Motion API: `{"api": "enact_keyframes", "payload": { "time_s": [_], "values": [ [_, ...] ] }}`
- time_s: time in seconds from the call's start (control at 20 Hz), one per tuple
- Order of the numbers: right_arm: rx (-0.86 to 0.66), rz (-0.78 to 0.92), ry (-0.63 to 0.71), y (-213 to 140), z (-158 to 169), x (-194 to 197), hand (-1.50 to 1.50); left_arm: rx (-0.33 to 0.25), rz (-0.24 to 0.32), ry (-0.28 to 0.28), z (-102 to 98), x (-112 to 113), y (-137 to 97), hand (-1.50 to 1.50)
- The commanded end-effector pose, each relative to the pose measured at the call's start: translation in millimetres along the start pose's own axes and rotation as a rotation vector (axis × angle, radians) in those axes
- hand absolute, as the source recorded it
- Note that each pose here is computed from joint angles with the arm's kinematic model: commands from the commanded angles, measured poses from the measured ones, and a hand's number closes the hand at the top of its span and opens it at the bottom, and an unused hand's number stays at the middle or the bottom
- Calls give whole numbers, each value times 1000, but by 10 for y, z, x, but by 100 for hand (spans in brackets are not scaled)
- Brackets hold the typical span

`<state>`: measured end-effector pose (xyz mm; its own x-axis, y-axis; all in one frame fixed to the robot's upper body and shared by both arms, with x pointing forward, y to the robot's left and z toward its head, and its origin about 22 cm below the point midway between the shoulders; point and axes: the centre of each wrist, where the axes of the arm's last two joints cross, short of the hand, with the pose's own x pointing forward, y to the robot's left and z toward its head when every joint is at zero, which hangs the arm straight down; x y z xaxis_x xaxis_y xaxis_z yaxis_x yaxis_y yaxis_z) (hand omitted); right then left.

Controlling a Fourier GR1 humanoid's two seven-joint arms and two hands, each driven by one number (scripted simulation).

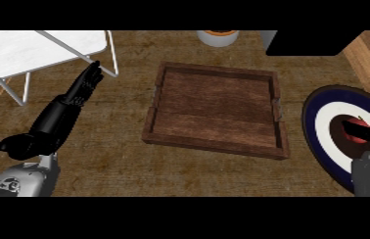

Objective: Pick the bell pepper from the tray and place it in the plate

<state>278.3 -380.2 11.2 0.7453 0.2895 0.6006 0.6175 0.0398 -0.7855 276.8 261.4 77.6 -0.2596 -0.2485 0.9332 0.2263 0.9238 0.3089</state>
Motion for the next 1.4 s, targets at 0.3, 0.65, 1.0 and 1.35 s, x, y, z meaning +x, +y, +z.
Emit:
{"api": "enact_keyframes", "payload": {
  "time_s": [0.3, 0.65, 1.0, 1.35],
  "values": [
    [-73, -417, -133, -323, 130, 165, -150, 12, 7, 16, 73, -95, 6, 0],
    [-29, -797, -61, -633, 481, 30, -150, 12, 5, 18, 47, 19, 140, 0],
    [5, -895, -128, -1292, 602, -708, -150, 12, -5, 19, 84, 94, 134, 0],
    [30, -910, -141, -1616, 821, -1154, -150, 14, 5, 0, 109, -10, 108, 0]
  ]
}}
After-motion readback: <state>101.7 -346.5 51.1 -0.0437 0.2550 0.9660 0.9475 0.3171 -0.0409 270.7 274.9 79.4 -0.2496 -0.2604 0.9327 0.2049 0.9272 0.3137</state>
